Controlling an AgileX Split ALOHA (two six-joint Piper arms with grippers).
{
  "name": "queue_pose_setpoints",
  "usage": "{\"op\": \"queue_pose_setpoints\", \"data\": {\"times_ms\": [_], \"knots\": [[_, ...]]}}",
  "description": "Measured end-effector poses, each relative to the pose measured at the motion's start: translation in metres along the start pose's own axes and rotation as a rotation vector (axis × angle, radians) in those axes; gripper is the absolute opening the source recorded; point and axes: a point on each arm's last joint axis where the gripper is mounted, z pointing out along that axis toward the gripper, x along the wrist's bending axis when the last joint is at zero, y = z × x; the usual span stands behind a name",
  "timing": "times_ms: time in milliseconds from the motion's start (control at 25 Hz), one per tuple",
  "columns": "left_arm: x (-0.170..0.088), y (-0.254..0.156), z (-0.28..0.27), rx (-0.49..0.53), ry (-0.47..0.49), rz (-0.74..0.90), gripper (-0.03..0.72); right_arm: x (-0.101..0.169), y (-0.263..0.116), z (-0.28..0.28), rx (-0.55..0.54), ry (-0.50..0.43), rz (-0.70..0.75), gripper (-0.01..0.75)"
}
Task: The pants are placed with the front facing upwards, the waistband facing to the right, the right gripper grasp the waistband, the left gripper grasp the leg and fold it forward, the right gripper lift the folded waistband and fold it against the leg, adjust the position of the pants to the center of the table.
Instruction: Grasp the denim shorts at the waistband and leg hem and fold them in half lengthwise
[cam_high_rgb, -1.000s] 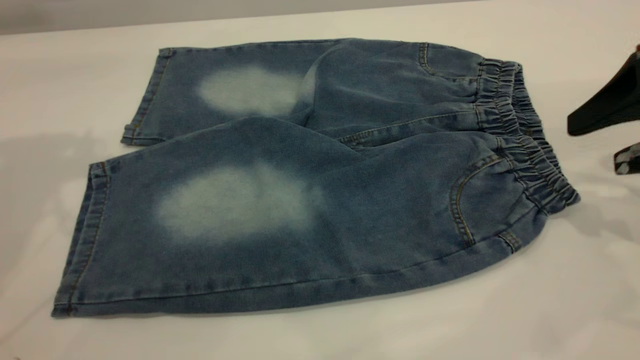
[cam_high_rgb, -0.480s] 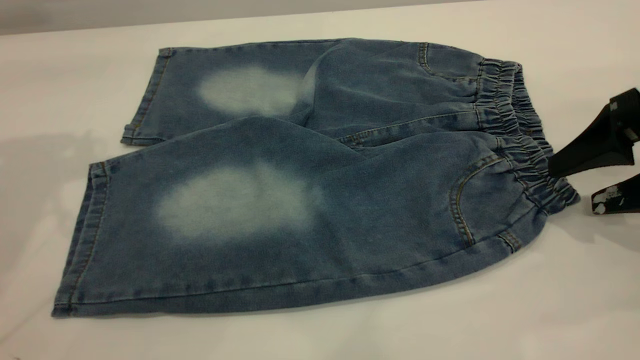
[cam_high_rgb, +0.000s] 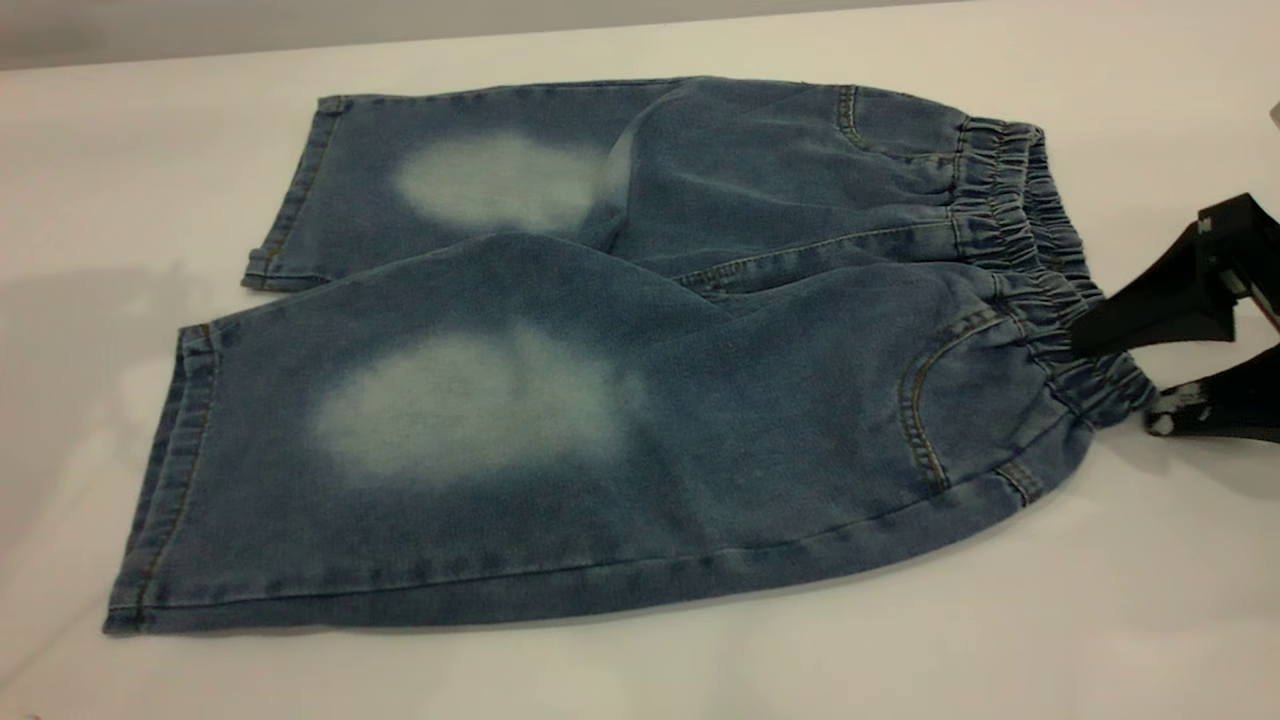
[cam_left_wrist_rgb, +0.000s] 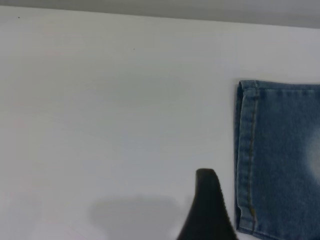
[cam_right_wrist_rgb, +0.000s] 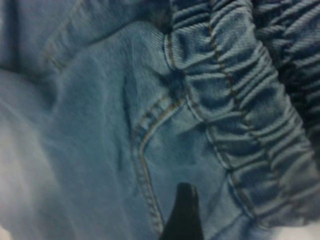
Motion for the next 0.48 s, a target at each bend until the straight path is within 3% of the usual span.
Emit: {"op": "queue_pose_setpoints", "data": {"times_ms": [480], "knots": [[0.0000, -0.0001, 0.0000, 0.001, 0.000, 0.000, 0.475, 0.0031, -0.0043, 0.0093, 0.006, 0.160, 0.083, 0.552]]}}
